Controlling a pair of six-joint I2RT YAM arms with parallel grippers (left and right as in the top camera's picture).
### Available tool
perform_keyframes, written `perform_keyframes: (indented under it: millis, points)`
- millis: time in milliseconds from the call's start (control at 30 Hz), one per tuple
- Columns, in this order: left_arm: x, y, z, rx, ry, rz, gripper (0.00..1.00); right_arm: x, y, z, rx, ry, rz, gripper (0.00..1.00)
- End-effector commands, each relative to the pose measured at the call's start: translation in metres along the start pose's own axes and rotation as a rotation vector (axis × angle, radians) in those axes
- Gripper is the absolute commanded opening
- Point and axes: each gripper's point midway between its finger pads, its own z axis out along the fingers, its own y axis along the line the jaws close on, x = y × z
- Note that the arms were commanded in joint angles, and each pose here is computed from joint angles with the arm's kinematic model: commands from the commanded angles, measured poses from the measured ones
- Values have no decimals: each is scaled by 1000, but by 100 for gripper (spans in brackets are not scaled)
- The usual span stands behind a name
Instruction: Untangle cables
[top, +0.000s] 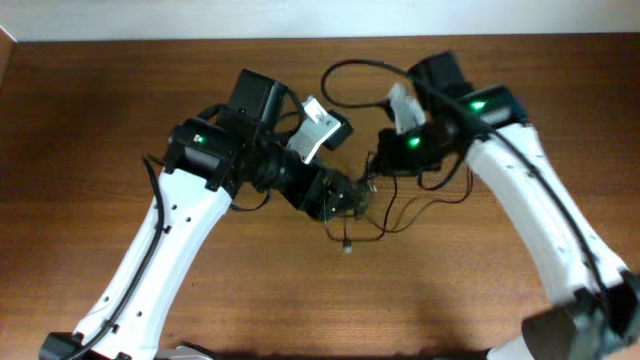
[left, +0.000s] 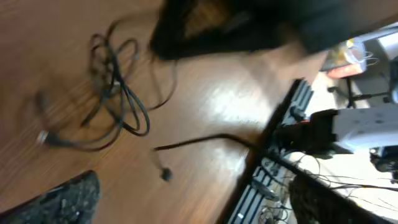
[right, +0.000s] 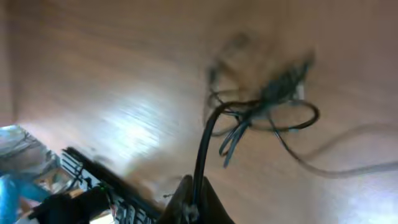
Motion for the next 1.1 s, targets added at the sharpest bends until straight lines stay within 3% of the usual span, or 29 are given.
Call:
perform_keyframes:
  millis: [0, 133, 267, 367, 467, 533, 600, 700, 833, 1000, 1067]
  points:
    - [10, 17, 5, -78, 36, -8, 99, -11, 30, -52, -33, -123, -167, 4]
    - [18, 32, 16, -114, 71, -32, 99, -18, 57, -100, -54, -255, -237, 4]
    - [29, 73, 29, -279, 141, -190, 99, -17, 77, -139, -63, -371, -345, 4]
    - [44, 100, 50, -338, 222, -302, 99, -12, 82, -152, -45, -408, -469, 4]
    - [61, 115, 74, -326, 318, -352, 99, -16, 71, -152, 27, -420, -476, 4]
    - [71, 112, 82, -287, 366, -383, 99, -18, 65, -153, 63, -423, -466, 4]
    - [68, 103, 84, -218, 364, -310, 99, -20, 62, -154, 83, -431, -464, 4]
    - [59, 56, 86, 90, 323, -108, 99, -26, 46, -153, 173, -433, -438, 4]
    - [84, 36, 77, 188, 416, 53, 99, -45, 34, -143, 183, -462, -224, 4]
    - [84, 33, 79, 193, 420, 65, 99, -74, -32, -126, 422, -500, 107, 4]
    - [85, 35, 79, 181, 427, 69, 99, -79, -53, -126, 437, -506, 200, 4]
